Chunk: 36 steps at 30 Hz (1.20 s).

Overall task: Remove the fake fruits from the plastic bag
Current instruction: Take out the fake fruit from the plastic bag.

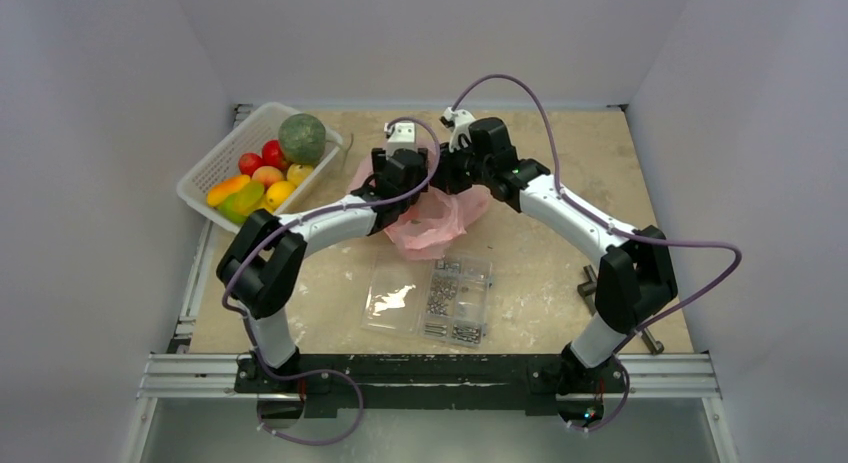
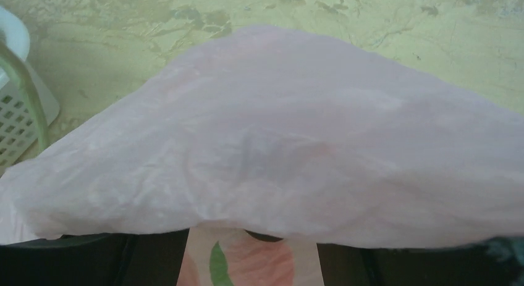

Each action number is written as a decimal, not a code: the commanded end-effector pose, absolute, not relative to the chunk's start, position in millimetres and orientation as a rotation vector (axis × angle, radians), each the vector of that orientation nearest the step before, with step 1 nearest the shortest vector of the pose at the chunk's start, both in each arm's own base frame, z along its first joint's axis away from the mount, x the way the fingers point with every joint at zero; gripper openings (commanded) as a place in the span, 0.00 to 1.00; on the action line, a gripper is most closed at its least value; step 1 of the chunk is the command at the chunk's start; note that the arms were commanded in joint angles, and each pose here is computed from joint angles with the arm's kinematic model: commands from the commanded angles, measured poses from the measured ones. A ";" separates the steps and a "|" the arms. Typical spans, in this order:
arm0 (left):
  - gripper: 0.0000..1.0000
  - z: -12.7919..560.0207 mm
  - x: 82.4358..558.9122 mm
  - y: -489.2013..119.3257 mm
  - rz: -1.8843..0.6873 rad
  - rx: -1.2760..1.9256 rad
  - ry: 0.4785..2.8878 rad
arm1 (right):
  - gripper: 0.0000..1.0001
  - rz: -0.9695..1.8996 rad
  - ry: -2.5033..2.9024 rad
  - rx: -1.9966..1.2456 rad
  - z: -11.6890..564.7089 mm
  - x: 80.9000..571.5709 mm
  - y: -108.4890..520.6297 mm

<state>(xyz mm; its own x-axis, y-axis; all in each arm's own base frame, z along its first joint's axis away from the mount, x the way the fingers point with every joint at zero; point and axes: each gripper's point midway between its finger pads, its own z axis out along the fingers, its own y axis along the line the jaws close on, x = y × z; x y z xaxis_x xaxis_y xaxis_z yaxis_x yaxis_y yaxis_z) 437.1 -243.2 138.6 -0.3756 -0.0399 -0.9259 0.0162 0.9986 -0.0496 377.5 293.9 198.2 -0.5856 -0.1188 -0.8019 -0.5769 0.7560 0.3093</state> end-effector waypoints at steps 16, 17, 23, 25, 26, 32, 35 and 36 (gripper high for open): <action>0.77 76.8 451.5 -284.3 -0.240 0.055 2.329 | 0.00 0.762 2.104 -0.600 193.1 358.3 294.6; 0.77 74.9 453.3 -289.6 -0.268 0.057 2.333 | 0.00 0.762 2.103 -0.609 188.6 356.3 293.3; 0.76 61.7 451.7 -318.5 -0.466 0.041 2.370 | 0.00 0.730 2.133 -0.533 165.8 352.2 275.1; 0.75 57.4 449.1 -320.1 -0.494 0.003 2.382 | 0.00 0.698 2.142 -0.516 160.3 351.4 268.6; 0.75 57.9 448.6 -319.3 -0.496 -0.011 2.375 | 0.00 0.650 2.147 -0.469 155.2 355.0 261.2; 0.75 64.5 439.8 -313.4 -0.537 -0.038 2.322 | 0.59 0.454 2.107 -0.251 151.4 374.5 226.4; 0.74 63.2 435.5 -316.6 -0.571 -0.021 2.326 | 0.82 0.690 1.989 -0.280 198.4 365.5 253.2; 0.74 62.5 435.0 -317.1 -0.576 -0.019 2.329 | 0.84 0.748 1.946 -0.302 218.7 361.6 260.0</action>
<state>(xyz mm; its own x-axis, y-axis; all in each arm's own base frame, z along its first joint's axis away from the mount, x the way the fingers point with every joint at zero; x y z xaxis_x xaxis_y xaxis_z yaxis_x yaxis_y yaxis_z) 430.3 -309.0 37.1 -0.7637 -0.1263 -0.6331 0.1251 0.9331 -0.3371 354.3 233.8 127.6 -0.6298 -0.0524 -0.7750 -0.3966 0.8796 0.2628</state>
